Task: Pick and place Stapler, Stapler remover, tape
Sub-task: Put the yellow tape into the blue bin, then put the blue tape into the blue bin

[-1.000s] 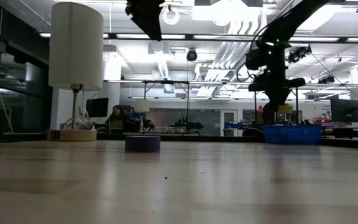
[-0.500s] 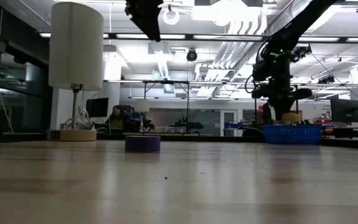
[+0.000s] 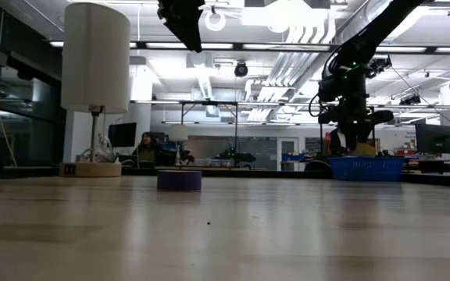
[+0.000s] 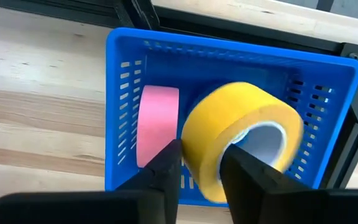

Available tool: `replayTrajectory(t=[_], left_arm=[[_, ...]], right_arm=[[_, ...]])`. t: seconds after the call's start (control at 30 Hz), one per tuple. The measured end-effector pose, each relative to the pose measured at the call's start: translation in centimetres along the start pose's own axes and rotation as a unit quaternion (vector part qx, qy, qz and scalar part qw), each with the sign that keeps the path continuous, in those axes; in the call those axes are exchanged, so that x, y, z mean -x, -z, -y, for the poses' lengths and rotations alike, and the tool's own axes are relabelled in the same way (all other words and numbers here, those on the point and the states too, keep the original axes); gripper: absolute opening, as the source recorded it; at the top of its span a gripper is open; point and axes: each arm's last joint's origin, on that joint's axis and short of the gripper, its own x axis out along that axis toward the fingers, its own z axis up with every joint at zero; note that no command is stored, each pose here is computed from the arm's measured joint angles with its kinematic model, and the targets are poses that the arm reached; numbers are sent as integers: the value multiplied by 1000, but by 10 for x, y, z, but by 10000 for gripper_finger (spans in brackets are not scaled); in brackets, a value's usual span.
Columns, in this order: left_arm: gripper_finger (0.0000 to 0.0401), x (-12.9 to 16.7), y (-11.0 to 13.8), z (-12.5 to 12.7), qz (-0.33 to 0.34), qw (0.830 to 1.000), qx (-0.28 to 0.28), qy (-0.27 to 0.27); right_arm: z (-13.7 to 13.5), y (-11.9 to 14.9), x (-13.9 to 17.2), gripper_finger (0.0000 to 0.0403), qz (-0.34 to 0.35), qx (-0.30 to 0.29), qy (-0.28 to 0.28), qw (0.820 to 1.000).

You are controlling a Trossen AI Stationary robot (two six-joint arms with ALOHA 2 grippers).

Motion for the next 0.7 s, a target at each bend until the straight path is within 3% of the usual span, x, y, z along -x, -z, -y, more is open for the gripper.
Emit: replayTrajectory(t=[0.43, 0.7], left_arm=[[259, 0, 0, 0, 0, 1000, 15, 0], [259, 1, 0, 0, 0, 1000, 26, 0]], right_arm=[[0, 0, 0, 146, -2, 13, -6, 1000], [-5, 0, 2, 148, -7, 26, -73, 997]])
